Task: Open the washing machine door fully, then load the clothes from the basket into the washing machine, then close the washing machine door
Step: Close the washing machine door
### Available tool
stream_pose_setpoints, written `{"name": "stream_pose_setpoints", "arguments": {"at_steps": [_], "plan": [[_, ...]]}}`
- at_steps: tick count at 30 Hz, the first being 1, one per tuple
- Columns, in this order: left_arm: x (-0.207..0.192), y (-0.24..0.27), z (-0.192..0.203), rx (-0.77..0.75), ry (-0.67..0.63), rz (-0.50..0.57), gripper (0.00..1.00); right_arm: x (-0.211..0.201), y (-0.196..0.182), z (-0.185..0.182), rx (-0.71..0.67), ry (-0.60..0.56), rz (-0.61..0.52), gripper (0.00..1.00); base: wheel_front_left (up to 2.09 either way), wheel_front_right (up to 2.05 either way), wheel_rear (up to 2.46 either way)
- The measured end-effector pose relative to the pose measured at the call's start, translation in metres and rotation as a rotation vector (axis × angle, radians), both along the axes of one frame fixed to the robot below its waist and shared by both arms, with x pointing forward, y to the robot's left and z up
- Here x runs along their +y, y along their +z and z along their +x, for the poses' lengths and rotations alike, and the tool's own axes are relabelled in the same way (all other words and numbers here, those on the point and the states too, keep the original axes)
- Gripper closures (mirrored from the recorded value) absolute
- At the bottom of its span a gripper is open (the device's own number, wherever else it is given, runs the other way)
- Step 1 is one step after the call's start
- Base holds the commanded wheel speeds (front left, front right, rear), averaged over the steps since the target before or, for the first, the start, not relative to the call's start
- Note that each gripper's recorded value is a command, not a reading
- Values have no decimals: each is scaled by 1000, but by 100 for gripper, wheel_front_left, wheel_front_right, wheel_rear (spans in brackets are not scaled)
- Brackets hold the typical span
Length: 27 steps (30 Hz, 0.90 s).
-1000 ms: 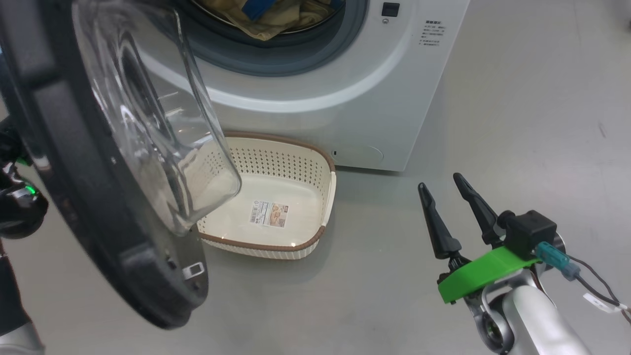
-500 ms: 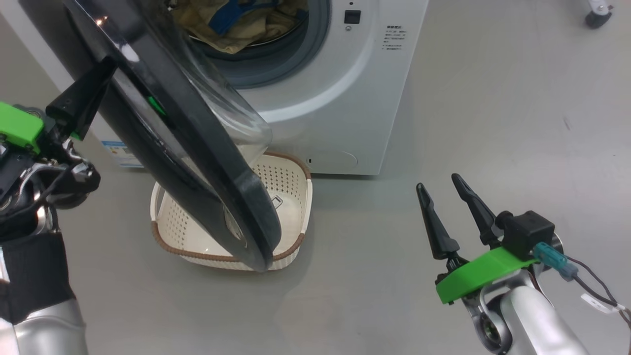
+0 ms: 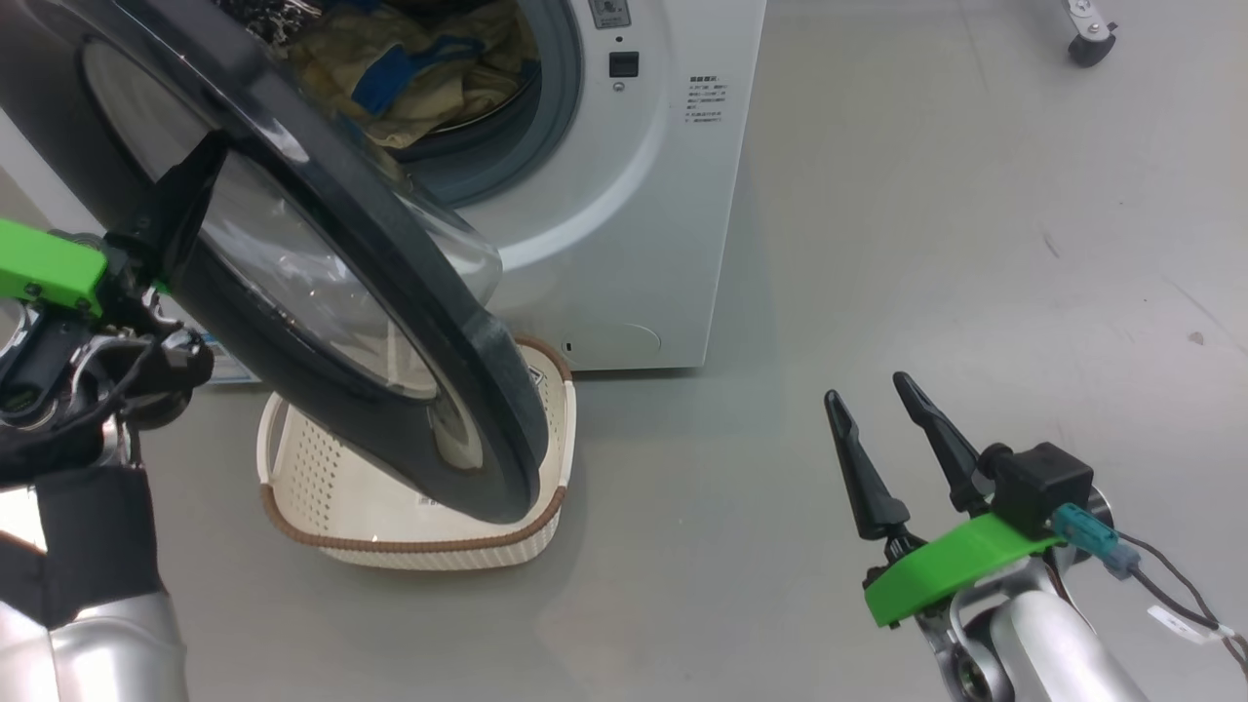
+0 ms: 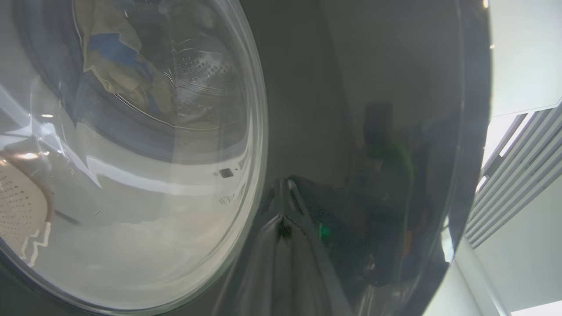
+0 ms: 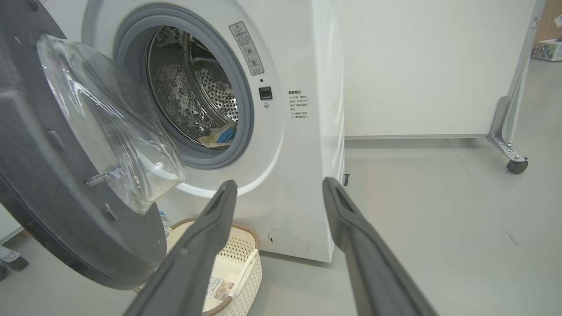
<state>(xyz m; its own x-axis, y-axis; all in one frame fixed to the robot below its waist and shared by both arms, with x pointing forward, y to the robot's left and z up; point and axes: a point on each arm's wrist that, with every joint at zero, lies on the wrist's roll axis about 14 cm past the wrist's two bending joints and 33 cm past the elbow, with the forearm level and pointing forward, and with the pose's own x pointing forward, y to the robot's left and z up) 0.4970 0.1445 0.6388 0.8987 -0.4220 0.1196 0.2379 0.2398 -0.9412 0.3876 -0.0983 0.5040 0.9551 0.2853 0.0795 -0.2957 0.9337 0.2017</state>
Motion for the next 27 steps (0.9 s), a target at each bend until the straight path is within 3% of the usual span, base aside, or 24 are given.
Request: {"name": "stream_pose_setpoints", "arguments": {"at_steps": [27], "plan": [[-5, -8, 14, 4, 51, -55, 100, -3, 6, -4, -16, -7, -3, 0, 0, 0, 0]]}}
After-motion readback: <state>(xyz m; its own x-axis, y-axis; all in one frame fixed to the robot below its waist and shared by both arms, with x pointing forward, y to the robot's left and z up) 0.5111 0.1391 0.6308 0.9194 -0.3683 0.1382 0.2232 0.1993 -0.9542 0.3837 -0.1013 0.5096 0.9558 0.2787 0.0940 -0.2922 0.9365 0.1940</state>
